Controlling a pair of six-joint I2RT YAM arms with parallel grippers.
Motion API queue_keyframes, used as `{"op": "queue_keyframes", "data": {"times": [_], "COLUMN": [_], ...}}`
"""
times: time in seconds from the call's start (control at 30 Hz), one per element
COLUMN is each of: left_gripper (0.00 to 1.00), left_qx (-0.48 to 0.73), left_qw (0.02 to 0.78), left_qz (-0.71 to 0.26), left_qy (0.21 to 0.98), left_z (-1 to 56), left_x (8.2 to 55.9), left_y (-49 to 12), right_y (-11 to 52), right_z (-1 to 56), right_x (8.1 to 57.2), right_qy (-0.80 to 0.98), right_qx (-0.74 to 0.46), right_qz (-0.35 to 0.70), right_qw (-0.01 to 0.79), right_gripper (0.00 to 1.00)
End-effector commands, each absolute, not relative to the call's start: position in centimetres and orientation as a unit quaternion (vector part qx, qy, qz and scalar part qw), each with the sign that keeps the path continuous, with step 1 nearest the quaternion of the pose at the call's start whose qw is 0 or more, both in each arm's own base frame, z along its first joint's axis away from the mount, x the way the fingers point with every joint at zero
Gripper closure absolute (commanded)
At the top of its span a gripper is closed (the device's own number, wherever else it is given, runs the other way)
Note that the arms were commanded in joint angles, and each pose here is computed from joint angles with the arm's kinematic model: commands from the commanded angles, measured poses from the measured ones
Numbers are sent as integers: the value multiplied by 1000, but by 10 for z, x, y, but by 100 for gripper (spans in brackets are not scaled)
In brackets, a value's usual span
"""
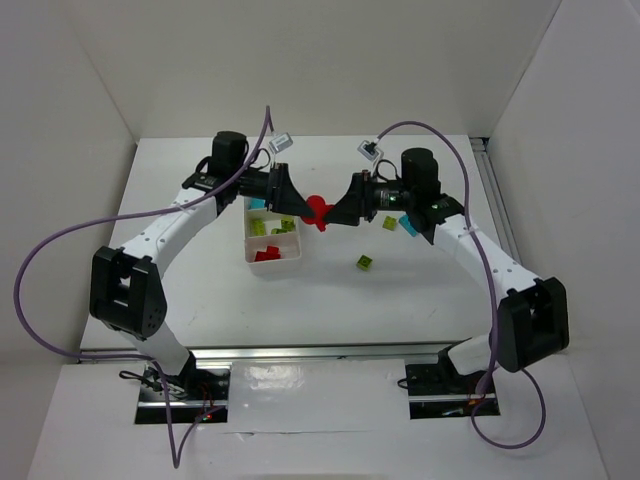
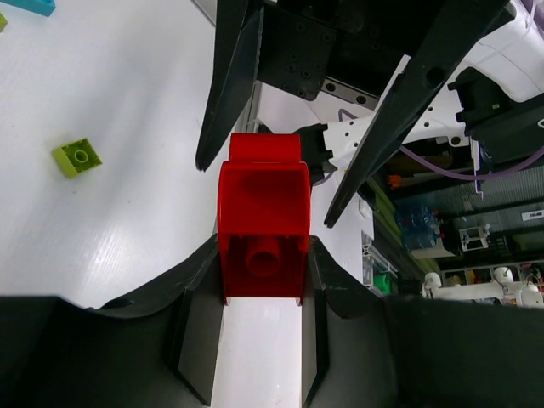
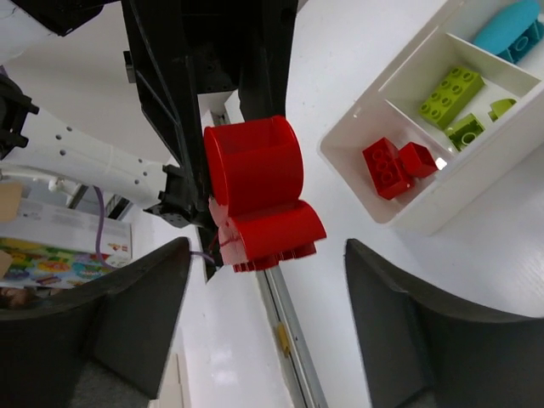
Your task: Sort the legos into containers by color
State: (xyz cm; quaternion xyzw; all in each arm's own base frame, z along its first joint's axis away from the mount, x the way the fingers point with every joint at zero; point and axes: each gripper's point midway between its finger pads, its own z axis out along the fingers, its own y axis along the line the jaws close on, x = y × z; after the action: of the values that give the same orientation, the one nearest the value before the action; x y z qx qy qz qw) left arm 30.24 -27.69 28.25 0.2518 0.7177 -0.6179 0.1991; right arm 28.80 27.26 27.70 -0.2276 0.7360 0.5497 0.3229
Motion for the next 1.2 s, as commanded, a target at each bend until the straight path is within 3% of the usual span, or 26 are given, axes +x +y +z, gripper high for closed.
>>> {"op": "queue_keyframes", "data": {"times": [0.0,0.1,0.13,0.23,0.27,0.37,0.7,1.03,1.17], "left_gripper": [100,100,100,100,100,100,100,100,100], "left_qx": [284,286,284,284,284,276,157,10,27], "left_qw": [218,215,212,218,218,230,247,249,206], "left_qz": [-629,-632,-632,-630,-630,-626,-519,-170,-120], "left_qy": [690,687,689,689,689,692,803,953,971], "left_z": [299,300,297,299,299,301,254,163,132], "left_x": [295,294,293,294,294,300,330,341,322], "left_y": [-274,-274,-274,-270,-270,-260,-212,-143,-150], "right_y": [285,290,290,289,289,278,237,238,246], "right_z": [304,307,309,301,298,288,240,201,197], "right_x": [291,291,292,294,296,302,321,348,353], "right_qy": [701,694,691,702,708,727,811,875,883], "right_qx": [-260,-262,-265,-247,-243,-216,-108,-51,-51], "right_qz": [564,570,570,569,562,546,448,313,291], "right_qw": [351,353,358,349,352,356,361,366,364], "right_gripper": [24,36,48,69,83,93,99,99,99]}}
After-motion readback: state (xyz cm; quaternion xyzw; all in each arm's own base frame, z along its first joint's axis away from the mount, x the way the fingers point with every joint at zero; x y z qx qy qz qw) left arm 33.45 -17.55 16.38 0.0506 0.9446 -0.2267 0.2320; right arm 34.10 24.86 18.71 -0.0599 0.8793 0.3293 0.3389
